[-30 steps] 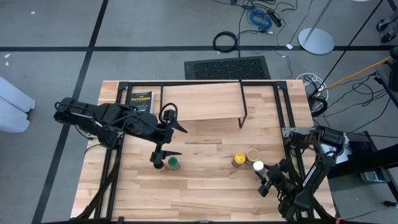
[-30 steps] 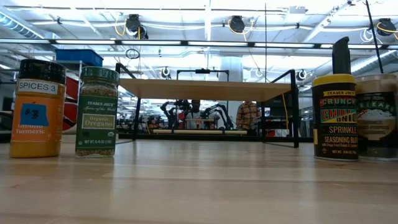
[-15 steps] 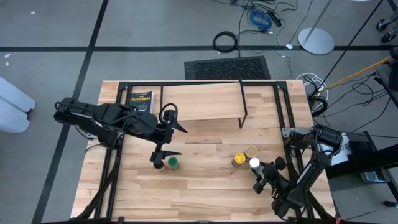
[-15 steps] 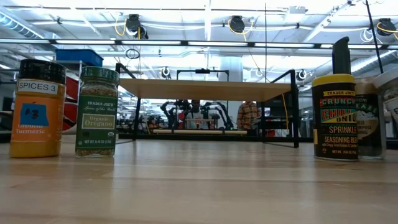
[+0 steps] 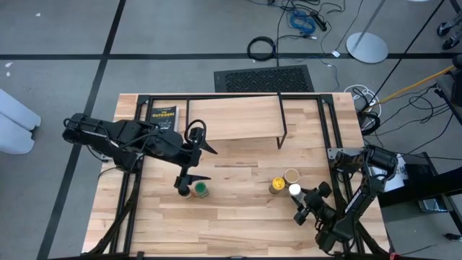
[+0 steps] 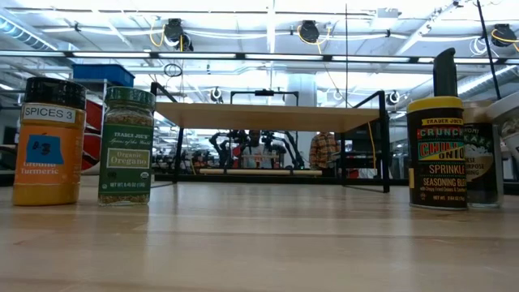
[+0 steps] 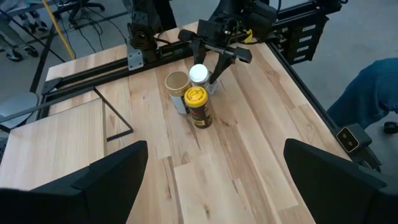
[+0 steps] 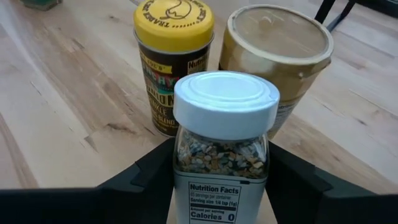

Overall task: Shelf spices
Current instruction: Remove the white seasoning bottle from the shelf, then adjust the white seasoning bottle

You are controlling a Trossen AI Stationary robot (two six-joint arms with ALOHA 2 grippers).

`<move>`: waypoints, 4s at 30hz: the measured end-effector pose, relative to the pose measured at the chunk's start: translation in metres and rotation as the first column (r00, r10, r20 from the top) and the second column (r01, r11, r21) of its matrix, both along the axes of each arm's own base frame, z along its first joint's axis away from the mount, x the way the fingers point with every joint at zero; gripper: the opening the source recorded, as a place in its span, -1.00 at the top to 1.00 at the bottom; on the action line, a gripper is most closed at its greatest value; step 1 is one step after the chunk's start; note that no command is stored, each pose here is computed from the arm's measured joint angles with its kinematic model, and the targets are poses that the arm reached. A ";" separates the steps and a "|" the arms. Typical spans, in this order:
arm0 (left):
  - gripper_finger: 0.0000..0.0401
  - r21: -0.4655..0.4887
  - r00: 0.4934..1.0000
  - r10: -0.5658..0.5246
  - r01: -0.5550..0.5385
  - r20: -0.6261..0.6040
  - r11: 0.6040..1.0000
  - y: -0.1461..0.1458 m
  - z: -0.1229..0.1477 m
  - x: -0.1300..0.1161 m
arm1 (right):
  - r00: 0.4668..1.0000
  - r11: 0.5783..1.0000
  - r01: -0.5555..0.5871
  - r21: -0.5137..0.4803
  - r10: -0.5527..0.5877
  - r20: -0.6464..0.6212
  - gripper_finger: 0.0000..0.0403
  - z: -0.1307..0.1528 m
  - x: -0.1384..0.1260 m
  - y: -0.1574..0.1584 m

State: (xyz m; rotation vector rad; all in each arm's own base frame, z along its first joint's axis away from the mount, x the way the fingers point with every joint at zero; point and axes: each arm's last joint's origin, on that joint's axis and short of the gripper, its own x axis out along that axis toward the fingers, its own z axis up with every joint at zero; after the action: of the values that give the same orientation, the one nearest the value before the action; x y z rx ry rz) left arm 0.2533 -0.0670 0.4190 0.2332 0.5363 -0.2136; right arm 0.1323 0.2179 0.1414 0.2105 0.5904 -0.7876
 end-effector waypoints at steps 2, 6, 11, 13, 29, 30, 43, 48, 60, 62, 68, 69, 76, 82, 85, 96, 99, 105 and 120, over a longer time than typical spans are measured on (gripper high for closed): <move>-0.92 0.000 1.000 0.000 0.000 0.000 1.000 0.000 0.000 0.000 | 1.000 1.000 -0.004 0.007 0.004 0.018 0.00 -0.003 -0.001 -0.001; -0.92 0.000 1.000 0.000 0.000 0.000 1.000 0.000 0.000 0.000 | 1.000 1.000 -0.006 0.010 0.006 0.025 -0.01 -0.005 -0.001 -0.002; -0.92 0.000 1.000 0.000 0.000 0.000 1.000 0.000 0.000 0.000 | 1.000 1.000 0.014 0.010 -0.014 -0.022 -0.15 0.000 0.000 0.000; -0.92 0.000 1.000 0.000 0.000 0.000 1.000 0.000 0.000 0.000 | 1.000 1.000 0.012 -0.010 -0.013 -0.027 -0.22 0.005 0.000 0.001; -0.92 -0.001 1.000 0.001 -0.001 0.000 1.000 0.000 0.000 0.000 | 0.993 0.994 0.032 -0.104 -0.043 -0.110 -0.34 0.048 0.008 0.010; -0.92 -0.002 1.000 0.001 -0.001 0.000 1.000 0.000 0.000 0.000 | 0.992 0.994 0.035 -0.107 -0.048 -0.120 -0.34 0.054 0.009 0.012; -0.92 0.000 1.000 0.000 0.000 -0.005 1.000 0.000 -0.001 0.000 | 0.958 0.992 0.065 0.110 -0.031 -0.284 -0.32 0.093 0.013 0.031; -0.92 0.000 1.000 -0.001 0.001 -0.004 1.000 0.000 0.000 0.000 | 0.946 0.987 0.110 0.117 -0.067 -0.318 -0.39 0.090 0.014 0.028; -0.92 0.007 1.000 -0.005 0.005 -0.004 1.000 0.000 -0.001 0.000 | 0.899 0.993 0.058 0.100 -0.008 -0.438 -0.41 0.084 0.037 0.015; -0.92 0.007 1.000 -0.006 0.006 -0.004 1.000 0.000 -0.001 0.000 | 0.882 0.991 0.064 0.117 -0.001 -0.471 -0.39 0.083 0.039 0.015; -0.92 0.020 1.000 -0.013 0.013 -0.005 1.000 0.000 -0.001 0.000 | 0.876 0.987 0.047 0.152 0.033 -0.482 -0.33 0.082 0.040 0.018; -0.92 0.023 1.000 -0.015 0.015 -0.004 1.000 0.000 -0.001 0.000 | 0.879 0.985 0.041 0.165 0.043 -0.476 -0.31 0.081 0.041 0.019; -0.92 0.024 1.000 -0.016 0.016 -0.004 1.000 0.000 -0.001 0.000 | 0.885 0.982 0.037 0.187 0.054 -0.462 -0.02 0.081 0.042 0.021; -0.92 0.024 1.000 -0.016 0.016 -0.005 1.000 0.000 -0.001 0.000 | 0.885 0.981 0.043 0.190 0.051 -0.463 0.21 0.081 0.042 0.021; -0.92 0.024 1.000 -0.016 0.016 -0.005 1.000 0.000 -0.001 0.000 | 0.882 0.980 0.049 0.195 0.049 -0.468 0.30 0.081 0.042 0.021; -0.92 0.026 1.000 -0.016 0.016 -0.016 1.000 0.000 -0.002 -0.001 | 0.899 0.977 0.076 0.201 0.020 -0.436 0.45 0.082 0.044 0.021; -0.92 0.029 1.000 -0.016 0.016 -0.025 0.999 0.000 -0.003 -0.001 | 0.887 0.978 0.037 0.203 0.061 -0.457 0.34 0.088 0.045 0.022; -0.92 0.030 0.999 -0.019 0.020 -0.031 0.999 -0.001 -0.003 -0.002 | 0.871 0.977 -0.055 0.206 0.148 -0.470 -0.17 0.113 0.039 0.014; -0.92 0.033 0.998 -0.028 0.030 -0.051 0.999 -0.002 -0.005 -0.003 | 0.778 0.936 -0.189 0.296 0.327 -0.537 -0.41 0.116 0.040 -0.005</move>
State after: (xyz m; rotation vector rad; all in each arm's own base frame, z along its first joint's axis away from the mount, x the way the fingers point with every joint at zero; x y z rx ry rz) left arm 0.2499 -0.0690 0.4143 0.2693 0.5876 -0.2394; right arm 0.1719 0.2126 0.2579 0.0871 1.2711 -0.5004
